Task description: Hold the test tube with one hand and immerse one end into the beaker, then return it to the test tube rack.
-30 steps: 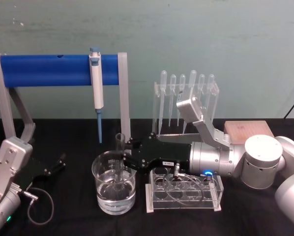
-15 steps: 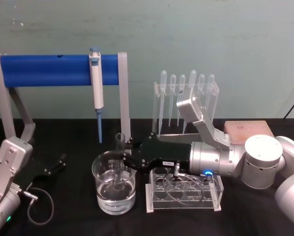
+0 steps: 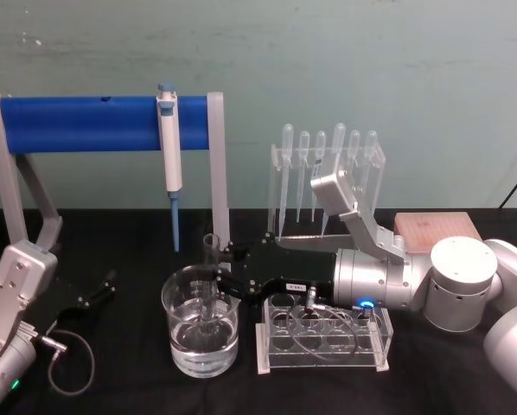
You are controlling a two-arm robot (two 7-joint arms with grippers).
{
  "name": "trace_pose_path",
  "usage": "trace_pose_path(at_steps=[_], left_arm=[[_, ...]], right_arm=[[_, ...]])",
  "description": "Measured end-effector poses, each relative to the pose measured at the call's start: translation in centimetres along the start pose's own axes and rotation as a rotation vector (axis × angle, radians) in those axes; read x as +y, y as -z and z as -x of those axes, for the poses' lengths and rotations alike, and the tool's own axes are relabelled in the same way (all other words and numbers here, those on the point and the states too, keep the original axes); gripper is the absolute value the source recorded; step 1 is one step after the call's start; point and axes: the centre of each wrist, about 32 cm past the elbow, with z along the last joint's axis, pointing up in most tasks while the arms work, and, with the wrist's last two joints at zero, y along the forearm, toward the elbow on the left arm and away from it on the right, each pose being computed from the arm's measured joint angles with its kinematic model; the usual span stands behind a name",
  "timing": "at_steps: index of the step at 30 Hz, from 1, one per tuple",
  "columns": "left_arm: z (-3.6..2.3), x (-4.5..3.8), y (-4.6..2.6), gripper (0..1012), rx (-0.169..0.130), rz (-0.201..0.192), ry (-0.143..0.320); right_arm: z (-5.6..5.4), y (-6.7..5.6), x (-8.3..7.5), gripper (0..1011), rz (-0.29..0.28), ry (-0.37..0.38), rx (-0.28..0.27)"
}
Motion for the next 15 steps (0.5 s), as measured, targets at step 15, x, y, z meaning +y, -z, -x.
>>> trace_pose_path(at_steps=[15], left_arm=[[0.00,0.00,0.00,1000,0.000,0.000,0.000]], right_arm=[[0.00,0.00,0.00,224,0.000,0.000,0.000]])
